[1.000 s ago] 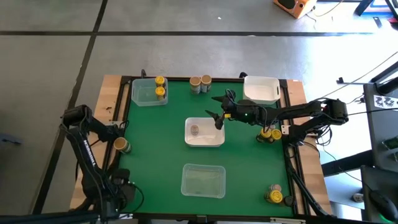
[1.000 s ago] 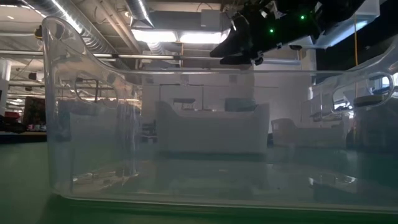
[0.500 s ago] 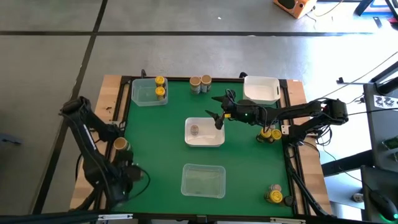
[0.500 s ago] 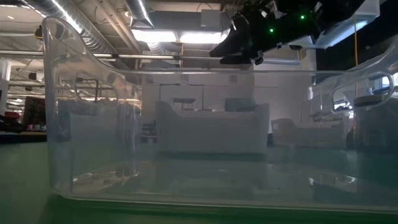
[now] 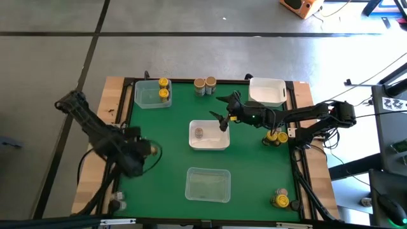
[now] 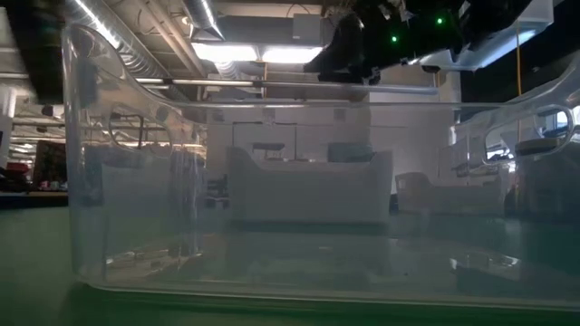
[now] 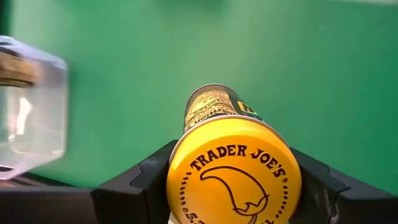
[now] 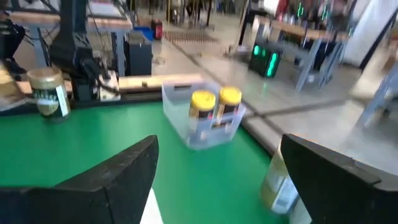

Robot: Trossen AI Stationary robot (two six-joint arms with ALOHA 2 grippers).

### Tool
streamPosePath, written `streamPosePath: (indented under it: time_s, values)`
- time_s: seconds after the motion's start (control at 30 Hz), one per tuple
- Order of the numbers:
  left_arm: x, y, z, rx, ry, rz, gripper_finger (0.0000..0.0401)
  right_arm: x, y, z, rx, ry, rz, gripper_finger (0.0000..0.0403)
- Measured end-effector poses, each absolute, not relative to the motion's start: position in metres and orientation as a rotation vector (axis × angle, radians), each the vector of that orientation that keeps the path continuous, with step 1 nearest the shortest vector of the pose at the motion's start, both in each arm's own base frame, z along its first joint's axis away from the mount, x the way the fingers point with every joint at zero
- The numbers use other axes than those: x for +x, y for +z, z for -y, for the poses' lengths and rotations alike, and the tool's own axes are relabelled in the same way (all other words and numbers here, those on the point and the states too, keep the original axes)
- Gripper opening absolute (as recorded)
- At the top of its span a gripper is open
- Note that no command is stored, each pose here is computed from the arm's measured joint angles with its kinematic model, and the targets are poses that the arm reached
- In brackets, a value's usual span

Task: Sort spices by type
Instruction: Put the bottom left yellow seasoning bottle into the top transparent bin

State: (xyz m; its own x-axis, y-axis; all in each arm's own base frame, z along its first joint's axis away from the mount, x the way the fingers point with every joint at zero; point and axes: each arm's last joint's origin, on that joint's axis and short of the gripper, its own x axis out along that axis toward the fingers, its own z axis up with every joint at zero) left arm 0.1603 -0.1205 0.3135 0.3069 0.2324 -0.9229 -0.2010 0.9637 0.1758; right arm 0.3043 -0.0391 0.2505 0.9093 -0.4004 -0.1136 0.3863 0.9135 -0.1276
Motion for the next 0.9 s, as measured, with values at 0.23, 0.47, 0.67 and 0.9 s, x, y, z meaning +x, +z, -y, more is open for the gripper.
streamPosePath:
  time_s: [0.23, 0.47, 0.67, 0.9]
  values:
    - [0.171, 0.327, 0.073, 0.035, 0.448, -1.134, 0.0223, 0.305, 0.268, 0.039, -0.235, -0.419, 0.017, 0.0337]
    - [0.183, 0.33, 0.02, -0.03, 0.651, -1.137, 0.0225, 0.305, 0.275, 0.037, -0.227, -0.374, 0.097, 0.0337]
    - [0.185, 0.33, -0.026, -0.115, 0.82, -1.152, 0.0226, 0.307, 0.273, 0.034, -0.211, -0.237, 0.105, 0.0337]
    - [0.17, 0.33, -0.078, -0.221, 1.023, -1.19, 0.0225, 0.308, 0.27, 0.03, -0.211, -0.211, 0.077, 0.0337]
